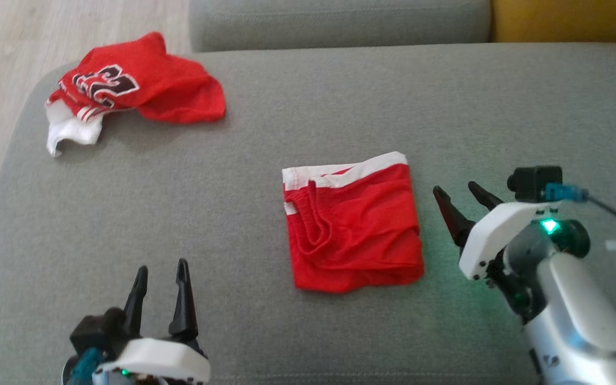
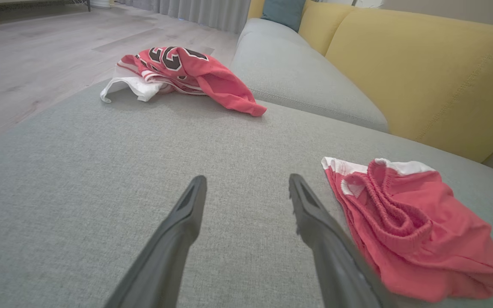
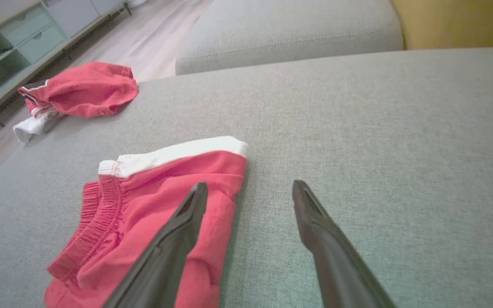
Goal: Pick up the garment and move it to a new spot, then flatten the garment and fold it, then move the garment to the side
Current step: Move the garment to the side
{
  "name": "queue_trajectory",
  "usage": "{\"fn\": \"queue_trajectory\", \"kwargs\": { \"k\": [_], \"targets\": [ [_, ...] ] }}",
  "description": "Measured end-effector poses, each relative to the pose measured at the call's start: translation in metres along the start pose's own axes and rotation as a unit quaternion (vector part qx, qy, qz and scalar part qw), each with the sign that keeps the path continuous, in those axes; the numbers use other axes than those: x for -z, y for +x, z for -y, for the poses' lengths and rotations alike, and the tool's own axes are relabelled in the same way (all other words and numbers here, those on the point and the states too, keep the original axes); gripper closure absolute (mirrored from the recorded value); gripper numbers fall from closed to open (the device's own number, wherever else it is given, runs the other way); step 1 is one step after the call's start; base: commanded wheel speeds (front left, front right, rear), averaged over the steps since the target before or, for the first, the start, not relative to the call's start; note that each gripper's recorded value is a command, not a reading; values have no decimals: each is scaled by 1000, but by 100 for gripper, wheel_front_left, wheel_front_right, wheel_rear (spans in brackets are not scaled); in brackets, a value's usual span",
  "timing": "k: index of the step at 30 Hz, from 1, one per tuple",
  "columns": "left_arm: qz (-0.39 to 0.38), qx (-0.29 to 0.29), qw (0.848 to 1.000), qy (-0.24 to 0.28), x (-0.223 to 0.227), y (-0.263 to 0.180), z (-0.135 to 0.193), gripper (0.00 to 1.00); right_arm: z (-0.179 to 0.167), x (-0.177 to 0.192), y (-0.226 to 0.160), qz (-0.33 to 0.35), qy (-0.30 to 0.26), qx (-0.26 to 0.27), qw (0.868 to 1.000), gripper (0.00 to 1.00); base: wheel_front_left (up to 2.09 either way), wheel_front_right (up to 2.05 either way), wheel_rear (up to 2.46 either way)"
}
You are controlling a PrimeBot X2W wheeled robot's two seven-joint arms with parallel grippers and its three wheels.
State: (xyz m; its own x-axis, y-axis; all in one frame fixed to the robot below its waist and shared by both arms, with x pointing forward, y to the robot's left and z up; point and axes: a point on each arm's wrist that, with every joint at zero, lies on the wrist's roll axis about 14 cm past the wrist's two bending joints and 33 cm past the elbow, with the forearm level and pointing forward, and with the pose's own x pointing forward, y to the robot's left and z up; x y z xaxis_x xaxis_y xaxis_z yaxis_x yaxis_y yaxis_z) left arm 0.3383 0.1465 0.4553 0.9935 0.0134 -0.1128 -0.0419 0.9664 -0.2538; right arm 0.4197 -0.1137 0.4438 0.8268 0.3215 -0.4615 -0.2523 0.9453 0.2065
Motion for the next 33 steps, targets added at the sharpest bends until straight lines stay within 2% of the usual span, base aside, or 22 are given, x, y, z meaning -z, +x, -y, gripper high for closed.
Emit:
{"fn": "queue_trajectory", "kwargs": {
  "k": [10,19,23,24,26,33],
  "targets": [
    [-1,-26,1000,-4,0,3,-16,0,-10,35,24,-133,-6,-32,991,0,0,0,0],
    [-5,-55,998,-9,3,-3,-31,0,-17,59,35,-206,-15,-51,977,1,0,0,0],
    [-5,-58,998,-13,2,-1,-31,0,-22,61,36,-217,-9,-60,974,67,0,0,0],
    [-4,-57,998,-13,2,-1,-30,0,-21,63,36,-220,-9,-60,974,76,0,0,0],
    [-4,-54,998,-13,2,1,-28,0,-21,65,36,-224,-4,-60,973,100,0,0,0],
    [-4,-40,999,-9,1,12,-21,0,-9,58,44,-207,-6,-50,977,100,0,0,0]
  ]
}}
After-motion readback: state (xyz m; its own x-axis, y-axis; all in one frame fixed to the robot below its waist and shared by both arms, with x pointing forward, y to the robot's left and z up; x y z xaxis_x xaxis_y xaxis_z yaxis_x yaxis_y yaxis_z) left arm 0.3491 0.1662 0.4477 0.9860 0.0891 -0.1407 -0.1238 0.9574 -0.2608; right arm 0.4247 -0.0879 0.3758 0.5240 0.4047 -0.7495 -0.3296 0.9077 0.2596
